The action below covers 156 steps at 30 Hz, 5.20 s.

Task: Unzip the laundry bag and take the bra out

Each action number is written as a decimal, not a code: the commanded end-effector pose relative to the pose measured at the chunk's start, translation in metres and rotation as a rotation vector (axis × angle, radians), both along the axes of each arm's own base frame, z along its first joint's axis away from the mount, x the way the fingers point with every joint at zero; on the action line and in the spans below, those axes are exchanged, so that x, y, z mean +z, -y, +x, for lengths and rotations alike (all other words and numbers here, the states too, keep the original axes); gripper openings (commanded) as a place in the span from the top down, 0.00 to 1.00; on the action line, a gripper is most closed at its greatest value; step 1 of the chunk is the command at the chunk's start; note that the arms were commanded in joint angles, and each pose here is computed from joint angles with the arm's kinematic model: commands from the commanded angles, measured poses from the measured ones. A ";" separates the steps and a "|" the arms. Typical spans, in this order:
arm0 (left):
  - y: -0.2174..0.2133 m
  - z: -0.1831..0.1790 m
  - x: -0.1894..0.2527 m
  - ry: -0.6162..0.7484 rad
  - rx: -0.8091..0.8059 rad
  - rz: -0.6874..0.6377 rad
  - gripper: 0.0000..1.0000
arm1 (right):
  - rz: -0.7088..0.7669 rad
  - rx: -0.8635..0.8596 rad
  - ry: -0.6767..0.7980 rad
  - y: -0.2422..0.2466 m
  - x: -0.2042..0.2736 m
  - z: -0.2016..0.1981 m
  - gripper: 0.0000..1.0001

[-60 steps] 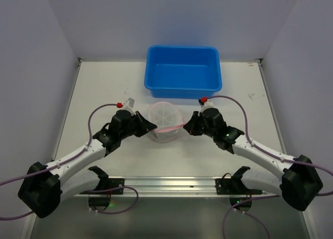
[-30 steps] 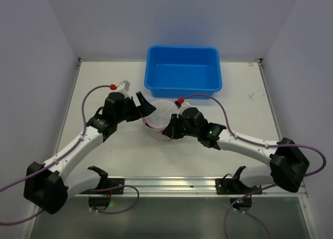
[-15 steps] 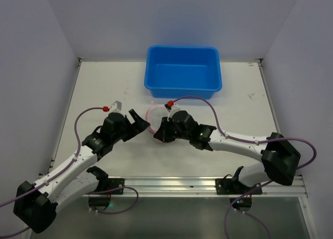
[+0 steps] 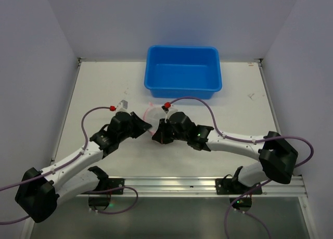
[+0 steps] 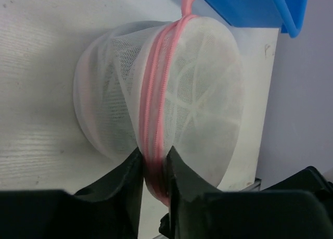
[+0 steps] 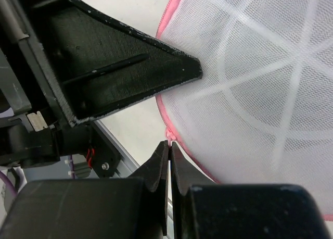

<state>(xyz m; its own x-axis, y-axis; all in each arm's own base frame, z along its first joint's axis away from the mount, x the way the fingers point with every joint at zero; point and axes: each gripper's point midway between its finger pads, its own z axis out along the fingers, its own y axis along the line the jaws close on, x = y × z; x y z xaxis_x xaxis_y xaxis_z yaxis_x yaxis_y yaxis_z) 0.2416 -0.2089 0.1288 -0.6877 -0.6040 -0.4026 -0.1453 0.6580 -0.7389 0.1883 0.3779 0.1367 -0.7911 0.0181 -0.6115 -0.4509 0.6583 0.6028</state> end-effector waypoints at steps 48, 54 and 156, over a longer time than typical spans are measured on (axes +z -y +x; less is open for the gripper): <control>-0.036 0.024 0.029 0.098 0.020 0.093 0.00 | 0.057 0.022 0.065 -0.016 0.038 0.026 1.00; -0.004 0.020 0.027 0.088 -0.047 0.033 0.22 | 0.041 0.027 0.055 -0.021 0.030 0.025 1.00; -0.019 0.005 -0.038 0.070 -0.044 0.201 0.23 | -0.364 0.323 0.438 0.036 0.044 0.044 0.33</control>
